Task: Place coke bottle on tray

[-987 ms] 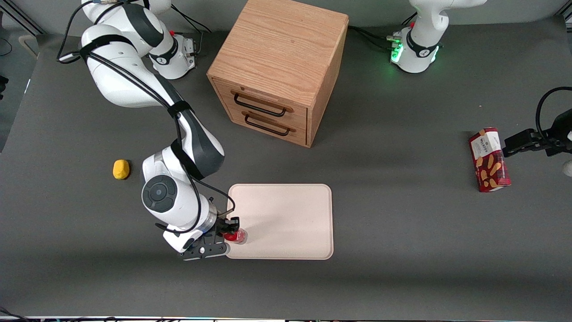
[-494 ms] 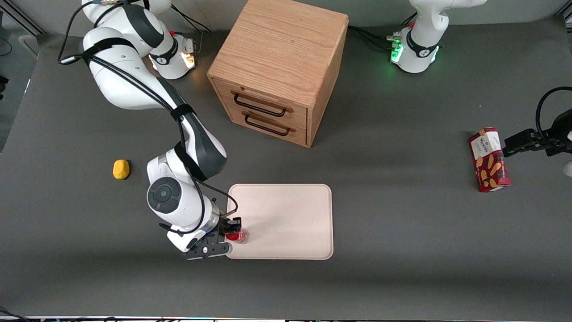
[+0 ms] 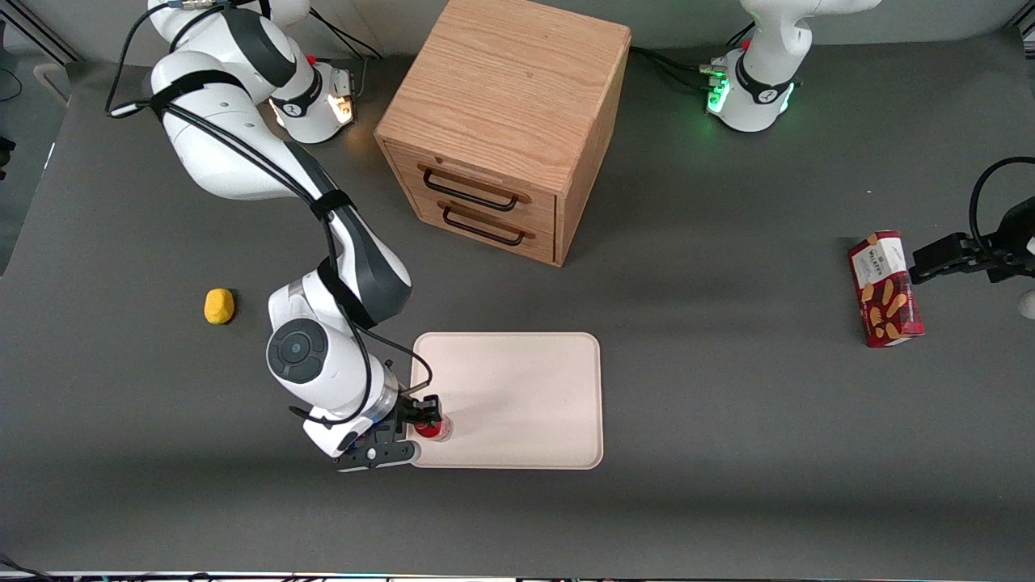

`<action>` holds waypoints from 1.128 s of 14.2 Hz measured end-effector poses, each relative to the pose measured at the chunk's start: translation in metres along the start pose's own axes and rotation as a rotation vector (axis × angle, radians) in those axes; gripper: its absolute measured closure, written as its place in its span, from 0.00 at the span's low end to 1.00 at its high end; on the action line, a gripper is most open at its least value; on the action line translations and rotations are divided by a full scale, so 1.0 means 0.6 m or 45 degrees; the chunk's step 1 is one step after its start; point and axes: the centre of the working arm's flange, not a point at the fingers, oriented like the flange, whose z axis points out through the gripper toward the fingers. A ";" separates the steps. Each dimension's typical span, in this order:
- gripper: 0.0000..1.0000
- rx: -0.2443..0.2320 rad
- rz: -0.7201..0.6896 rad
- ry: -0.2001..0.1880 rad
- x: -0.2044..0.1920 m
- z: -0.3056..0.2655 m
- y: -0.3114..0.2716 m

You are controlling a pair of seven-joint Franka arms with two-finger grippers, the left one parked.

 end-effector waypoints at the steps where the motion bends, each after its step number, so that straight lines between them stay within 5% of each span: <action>1: 0.15 0.000 0.001 0.000 0.000 0.000 0.001; 3: 0.00 0.001 0.006 0.006 0.002 -0.002 0.004; 8: 0.00 0.000 0.067 0.053 0.016 -0.069 0.022; 16: 0.00 -0.048 0.324 0.017 -0.035 -0.291 0.184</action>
